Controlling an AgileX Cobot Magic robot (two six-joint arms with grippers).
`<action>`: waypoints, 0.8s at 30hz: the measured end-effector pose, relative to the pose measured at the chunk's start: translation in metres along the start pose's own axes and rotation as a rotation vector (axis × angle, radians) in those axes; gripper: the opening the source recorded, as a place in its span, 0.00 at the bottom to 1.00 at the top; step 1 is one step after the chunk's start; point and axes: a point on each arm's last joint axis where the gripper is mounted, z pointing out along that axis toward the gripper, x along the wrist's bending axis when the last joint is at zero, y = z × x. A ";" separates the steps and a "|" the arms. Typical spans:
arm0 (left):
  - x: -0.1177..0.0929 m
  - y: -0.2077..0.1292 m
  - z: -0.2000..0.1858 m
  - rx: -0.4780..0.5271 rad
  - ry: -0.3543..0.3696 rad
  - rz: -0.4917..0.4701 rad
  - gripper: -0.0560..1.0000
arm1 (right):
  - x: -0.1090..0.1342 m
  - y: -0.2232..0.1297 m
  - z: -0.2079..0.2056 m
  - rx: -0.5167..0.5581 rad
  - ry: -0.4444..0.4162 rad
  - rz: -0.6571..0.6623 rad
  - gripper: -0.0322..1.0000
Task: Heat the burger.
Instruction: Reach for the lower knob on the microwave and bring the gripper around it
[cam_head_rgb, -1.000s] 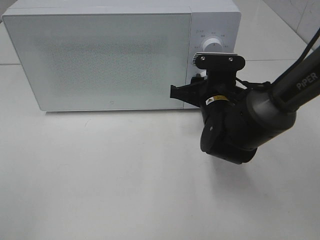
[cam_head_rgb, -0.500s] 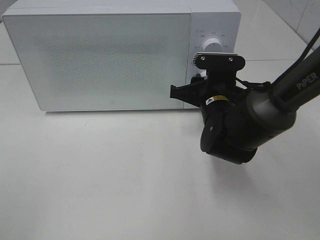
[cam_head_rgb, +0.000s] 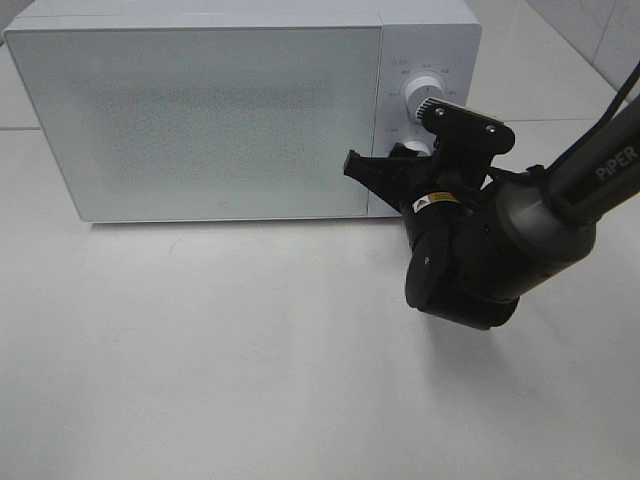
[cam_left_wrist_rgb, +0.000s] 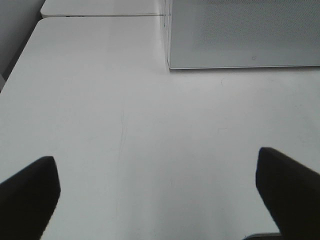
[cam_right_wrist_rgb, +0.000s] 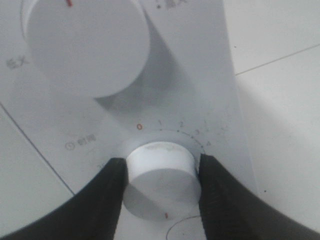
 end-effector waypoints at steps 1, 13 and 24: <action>0.000 0.000 0.000 0.000 0.000 0.000 0.99 | 0.000 0.000 0.000 0.000 0.001 0.044 0.47; 0.000 0.000 0.000 0.000 0.000 0.000 0.99 | -0.002 -0.002 -0.001 0.018 0.056 0.508 0.47; 0.000 0.000 0.000 0.000 0.000 0.000 0.99 | -0.002 -0.004 0.000 0.040 0.079 0.840 0.48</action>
